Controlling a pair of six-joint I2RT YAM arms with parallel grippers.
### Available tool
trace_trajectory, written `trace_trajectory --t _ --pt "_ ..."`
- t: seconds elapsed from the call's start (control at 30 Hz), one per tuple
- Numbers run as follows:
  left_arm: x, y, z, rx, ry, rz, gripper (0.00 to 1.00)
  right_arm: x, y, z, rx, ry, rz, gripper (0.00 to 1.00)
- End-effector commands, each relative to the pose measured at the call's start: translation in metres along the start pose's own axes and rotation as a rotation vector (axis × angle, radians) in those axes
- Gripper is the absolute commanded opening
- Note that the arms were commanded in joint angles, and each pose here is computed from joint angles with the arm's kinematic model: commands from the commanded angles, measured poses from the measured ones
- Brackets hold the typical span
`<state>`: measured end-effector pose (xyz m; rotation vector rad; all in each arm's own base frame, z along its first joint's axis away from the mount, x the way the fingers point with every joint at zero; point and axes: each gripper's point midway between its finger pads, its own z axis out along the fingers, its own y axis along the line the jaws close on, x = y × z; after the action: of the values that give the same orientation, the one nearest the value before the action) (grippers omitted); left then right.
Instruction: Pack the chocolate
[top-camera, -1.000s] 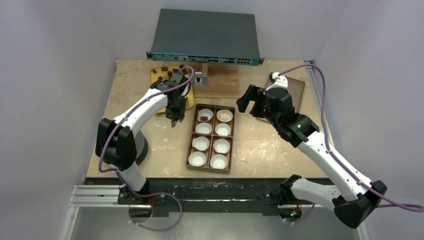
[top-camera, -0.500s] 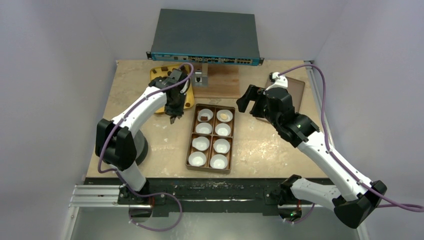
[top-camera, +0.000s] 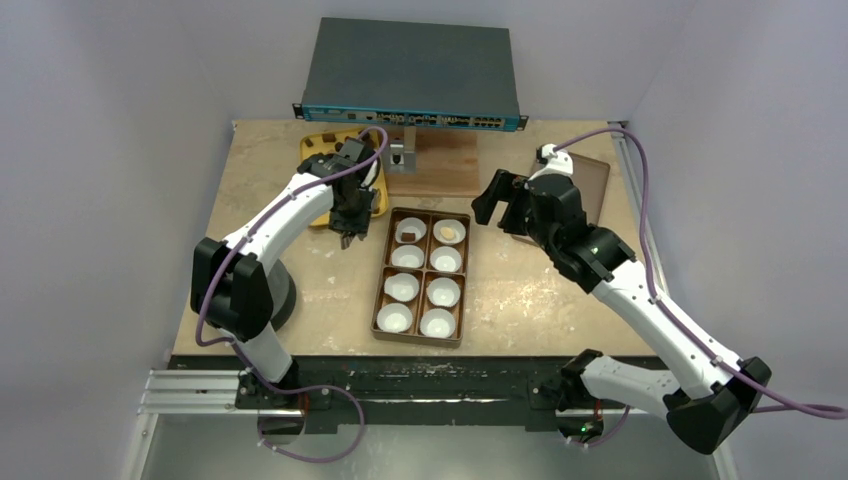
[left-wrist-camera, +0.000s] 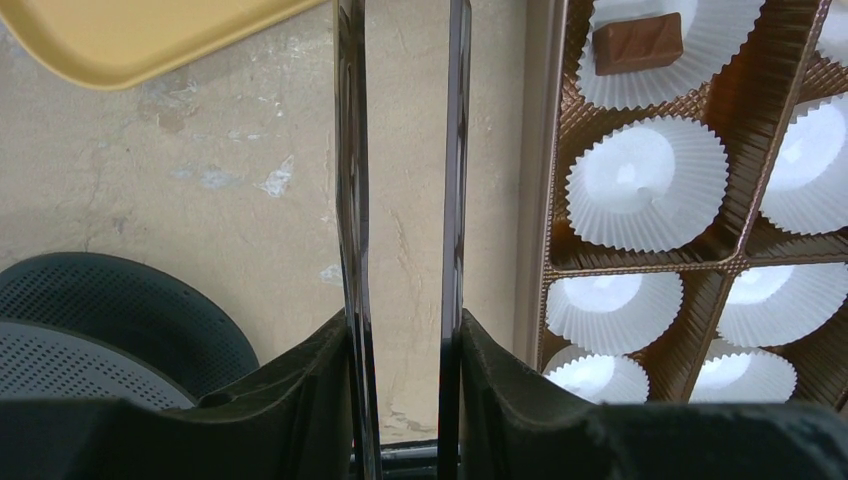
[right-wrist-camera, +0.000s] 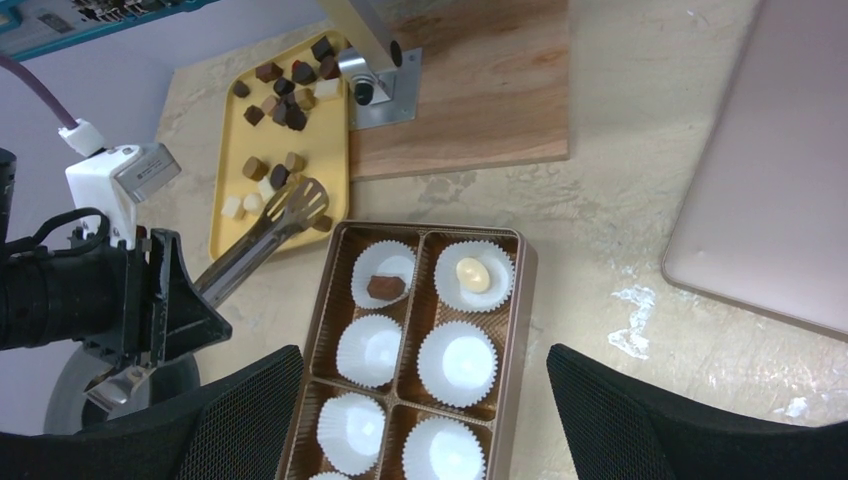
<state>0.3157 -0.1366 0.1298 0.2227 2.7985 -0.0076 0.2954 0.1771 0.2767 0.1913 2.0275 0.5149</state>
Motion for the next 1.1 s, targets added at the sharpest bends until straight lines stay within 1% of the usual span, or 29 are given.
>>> trace_trajectory --t 0.0,0.6,0.67,0.93,1.07 --pt "-0.006 -0.002 -0.007 0.025 -0.020 0.012 0.36 -0.010 0.005 0.001 -0.016 -0.034 0.001 0.89" --pt "0.010 0.002 0.009 -0.001 0.060 0.036 0.35 -0.009 0.006 0.002 -0.023 -0.033 0.003 0.89" --pt "0.009 0.003 0.008 -0.004 0.058 0.038 0.34 -0.009 0.007 0.002 -0.023 -0.034 0.003 0.89" --pt "0.005 0.006 0.007 -0.026 0.045 0.037 0.27 -0.009 0.007 0.004 -0.021 -0.031 0.001 0.89" --pt "0.000 0.007 0.004 -0.030 0.027 0.033 0.26 -0.009 0.007 0.003 -0.021 -0.033 0.002 0.89"
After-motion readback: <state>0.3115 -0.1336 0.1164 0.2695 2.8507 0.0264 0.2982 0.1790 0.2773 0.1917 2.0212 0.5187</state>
